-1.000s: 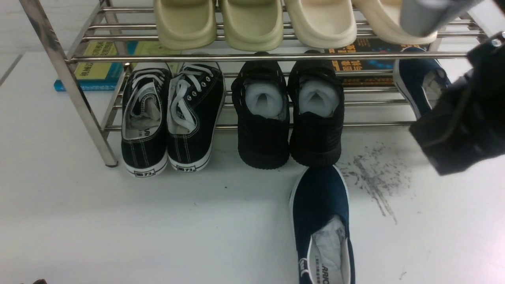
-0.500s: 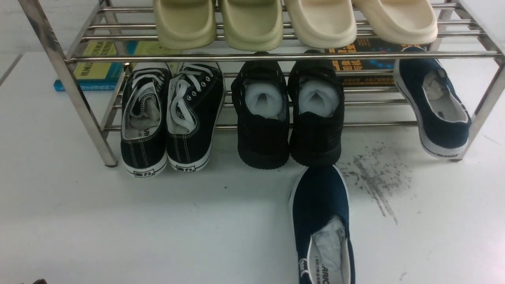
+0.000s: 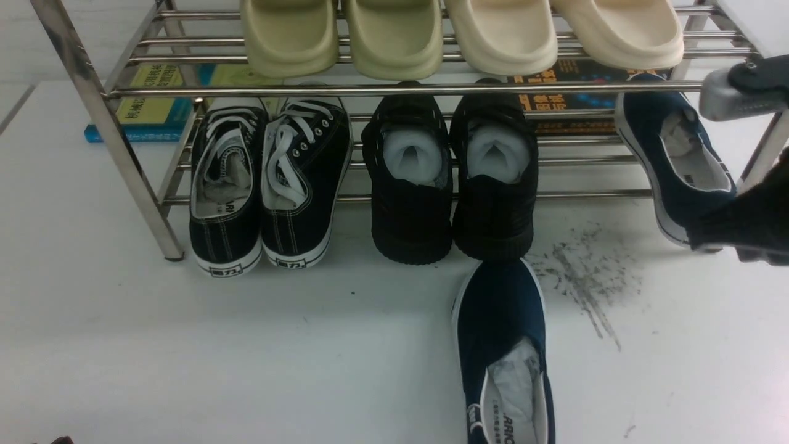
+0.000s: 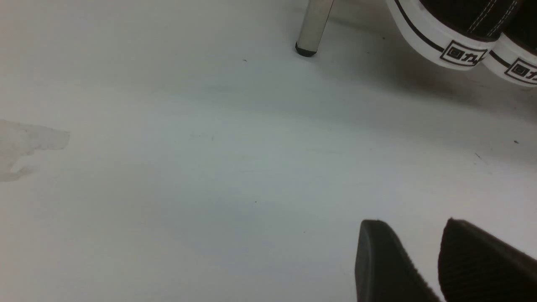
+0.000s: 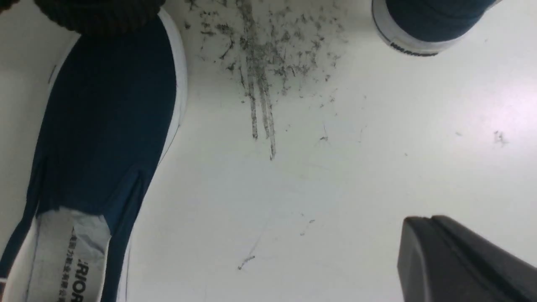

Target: Take the shoes off the shelf with your hand on the white table.

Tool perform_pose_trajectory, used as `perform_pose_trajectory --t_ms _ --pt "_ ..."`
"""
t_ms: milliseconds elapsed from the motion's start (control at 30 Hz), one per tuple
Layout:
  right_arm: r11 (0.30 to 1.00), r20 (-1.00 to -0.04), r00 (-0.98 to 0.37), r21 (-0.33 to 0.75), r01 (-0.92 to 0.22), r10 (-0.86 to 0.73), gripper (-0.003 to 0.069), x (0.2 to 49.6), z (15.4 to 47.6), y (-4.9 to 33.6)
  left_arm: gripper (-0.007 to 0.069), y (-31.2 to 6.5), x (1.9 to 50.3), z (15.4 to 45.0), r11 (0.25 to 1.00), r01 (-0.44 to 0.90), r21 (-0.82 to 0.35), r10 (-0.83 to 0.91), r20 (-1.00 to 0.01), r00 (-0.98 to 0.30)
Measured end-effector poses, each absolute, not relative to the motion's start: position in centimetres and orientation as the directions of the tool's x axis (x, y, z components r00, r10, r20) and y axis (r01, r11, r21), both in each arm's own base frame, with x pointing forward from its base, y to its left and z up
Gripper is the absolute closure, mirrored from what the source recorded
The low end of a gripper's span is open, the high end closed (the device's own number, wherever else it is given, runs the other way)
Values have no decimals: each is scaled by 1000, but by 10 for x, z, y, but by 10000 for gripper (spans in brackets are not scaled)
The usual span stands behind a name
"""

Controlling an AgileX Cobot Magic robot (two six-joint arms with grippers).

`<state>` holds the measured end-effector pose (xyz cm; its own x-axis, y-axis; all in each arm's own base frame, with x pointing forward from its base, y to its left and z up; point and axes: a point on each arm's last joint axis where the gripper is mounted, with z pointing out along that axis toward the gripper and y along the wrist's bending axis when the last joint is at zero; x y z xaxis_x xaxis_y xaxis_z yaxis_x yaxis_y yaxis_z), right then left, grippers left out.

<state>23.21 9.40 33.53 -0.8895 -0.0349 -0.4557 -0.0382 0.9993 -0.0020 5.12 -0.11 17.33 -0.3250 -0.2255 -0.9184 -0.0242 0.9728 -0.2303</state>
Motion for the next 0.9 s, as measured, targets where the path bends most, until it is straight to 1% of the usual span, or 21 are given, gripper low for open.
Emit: perform_pose_trajectory --t_ms 33,100,167,233,367,467,500,533,567,600,667,700,767,900 --pt "999 -452 -891 1 -45 -40 673 233 335 95 385 -1 51 173 973 -24 -230 -226 -918 -325" --pt "999 -423 -906 36 -17 0 672 262 329 85 385 -1 51 173 973 -24 -230 -226 -918 -325" --pt "999 -419 -908 40 -12 6 671 271 327 82 385 -1 51 173 973 -24 -230 -226 -918 -325" --pt "1000 -426 -904 21 -18 -7 661 293 324 76 385 -1 51 173 973 -24 -230 -226 -918 -325" --pt "999 -446 -894 -13 -42 -44 636 309 318 75 385 -1 51 173 973 -24 -230 -226 -918 -325" --pt "996 -465 -881 -55 -73 -90 560 323 307 77 385 -1 51 173 973 -24 -230 -226 -918 -325" --pt "994 -473 -875 -67 -81 -104 527 327 304 77 385 -1 51 173 973 -24 -230 -226 -918 -325" --pt "993 -483 -868 -81 -89 -118 473 332 301 77 385 -1 51 173 973 -24 -230 -226 -918 -325" --pt "992 -484 -867 -83 -90 -119 466 332 300 77 385 -1 51 173 973 -24 -230 -226 -918 -325" --pt "990 -496 -858 -99 -98 -135 398 337 297 78 385 -1 51 173 973 -24 -230 -226 -918 -325" --pt "988 -505 -850 -114 -105 -149 341 340 295 77 385 -1 51 173 973 -24 -230 -226 -918 -325" --pt "985 -515 -841 -130 -112 -164 282 343 293 77 385 -1 51 173 973 -24 -230 -226 -918 -325" --pt "983 -523 -834 -142 -118 -175 226 346 291 77 385 -1 51 173 973 -24 -230 -226 -918 -325" --pt "981 -532 -826 -145 -127 -186 186 352 284 79 385 -1 51 173 973 -24 -230 -226 -918 -325"
